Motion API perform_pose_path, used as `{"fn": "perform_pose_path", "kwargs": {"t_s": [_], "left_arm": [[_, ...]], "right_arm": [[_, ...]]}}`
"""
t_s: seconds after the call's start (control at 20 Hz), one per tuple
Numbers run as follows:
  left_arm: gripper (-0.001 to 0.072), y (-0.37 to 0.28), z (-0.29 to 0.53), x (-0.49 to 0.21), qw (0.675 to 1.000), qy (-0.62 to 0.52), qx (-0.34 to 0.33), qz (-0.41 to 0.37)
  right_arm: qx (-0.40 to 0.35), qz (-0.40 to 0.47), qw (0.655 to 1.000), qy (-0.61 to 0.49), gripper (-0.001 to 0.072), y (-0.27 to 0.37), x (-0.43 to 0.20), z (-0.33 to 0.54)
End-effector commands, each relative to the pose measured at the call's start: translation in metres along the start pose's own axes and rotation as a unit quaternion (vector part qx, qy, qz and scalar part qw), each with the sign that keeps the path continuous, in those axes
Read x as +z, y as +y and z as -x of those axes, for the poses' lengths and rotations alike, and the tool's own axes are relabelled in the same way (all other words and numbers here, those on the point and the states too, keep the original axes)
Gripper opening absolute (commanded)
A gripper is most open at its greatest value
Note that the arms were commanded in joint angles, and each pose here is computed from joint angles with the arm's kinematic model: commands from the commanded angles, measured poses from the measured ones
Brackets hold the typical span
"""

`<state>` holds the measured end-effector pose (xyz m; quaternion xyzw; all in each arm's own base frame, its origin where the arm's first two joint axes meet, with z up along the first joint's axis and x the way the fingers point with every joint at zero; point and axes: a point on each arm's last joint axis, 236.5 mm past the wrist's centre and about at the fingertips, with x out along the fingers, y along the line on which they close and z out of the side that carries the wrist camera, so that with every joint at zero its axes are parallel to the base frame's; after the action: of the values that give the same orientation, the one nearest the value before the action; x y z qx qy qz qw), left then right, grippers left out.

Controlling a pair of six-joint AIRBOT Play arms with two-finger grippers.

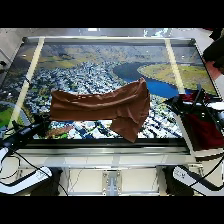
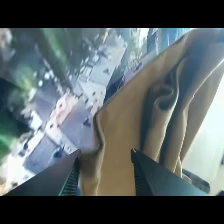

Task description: Fold the shirts.

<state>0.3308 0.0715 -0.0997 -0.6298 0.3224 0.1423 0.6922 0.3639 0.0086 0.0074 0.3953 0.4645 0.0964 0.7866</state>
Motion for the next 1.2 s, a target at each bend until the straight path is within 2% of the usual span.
{"fn": "perform_pose_path", "kwargs": {"t_s": [0.0, 0.1, 0.15, 0.25, 0.4, 0.5, 0.6, 0.85, 1.05, 1.15], "left_arm": [[0.0289, -0.016, -0.009, 0.012, 0.999, -0.02, 0.005, -0.029], [0.003, -0.023, -0.015, 0.003, 1.0, -0.003, 0.0, -0.03], [0.0014, -0.025, -0.016, -0.001, 0.999, 0.003, -0.002, -0.032], [0.0014, -0.028, -0.016, -0.007, 0.999, 0.015, -0.008, -0.033], [0.0014, -0.032, -0.016, -0.014, 0.999, 0.03, -0.018, -0.034], [0.0014, -0.034, -0.015, -0.018, 0.998, 0.037, -0.022, -0.034], [0.0014, -0.034, -0.015, -0.018, 0.998, 0.037, -0.022, -0.034], [0.0014, -0.034, -0.015, -0.018, 0.998, 0.037, -0.022, -0.036], [0.0014, -0.034, -0.015, -0.018, 0.998, 0.037, -0.022, -0.036], [0.0014, -0.034, -0.015, -0.018, 0.998, 0.037, -0.022, -0.036]], "right_arm": [[0.003, 0.004, 1.0, -0.007, 0.0428, 0.005, 0.002, 0.004], [0.001, 0.005, 1.0, -0.006, 0.0427, 0.004, 0.001, 0.004], [-0.002, 0.008, 1.0, 0.003, 0.0427, 0.002, -0.003, 0.003], [-0.02, 0.013, 0.998, 0.051, 0.0427, -0.007, -0.026, 0.004], [-0.099, -0.006, 0.99, 0.104, 0.0426, -0.043, -0.06, -0.005], [-0.103, -0.006, 0.989, 0.104, 0.0426, -0.047, -0.074, -0.03], [-0.105, -0.004, 0.989, 0.103, 0.0366, -0.047, -0.08, -0.06], [-0.087, -0.041, 0.987, 0.125, 0.039, -0.044, -0.099, -0.11], [-0.075, -0.049, 0.992, 0.093, 0.0389, -0.039, -0.086, -0.12], [-0.073, -0.056, 0.993, 0.08, 0.035, -0.037, -0.08, -0.121]]}}
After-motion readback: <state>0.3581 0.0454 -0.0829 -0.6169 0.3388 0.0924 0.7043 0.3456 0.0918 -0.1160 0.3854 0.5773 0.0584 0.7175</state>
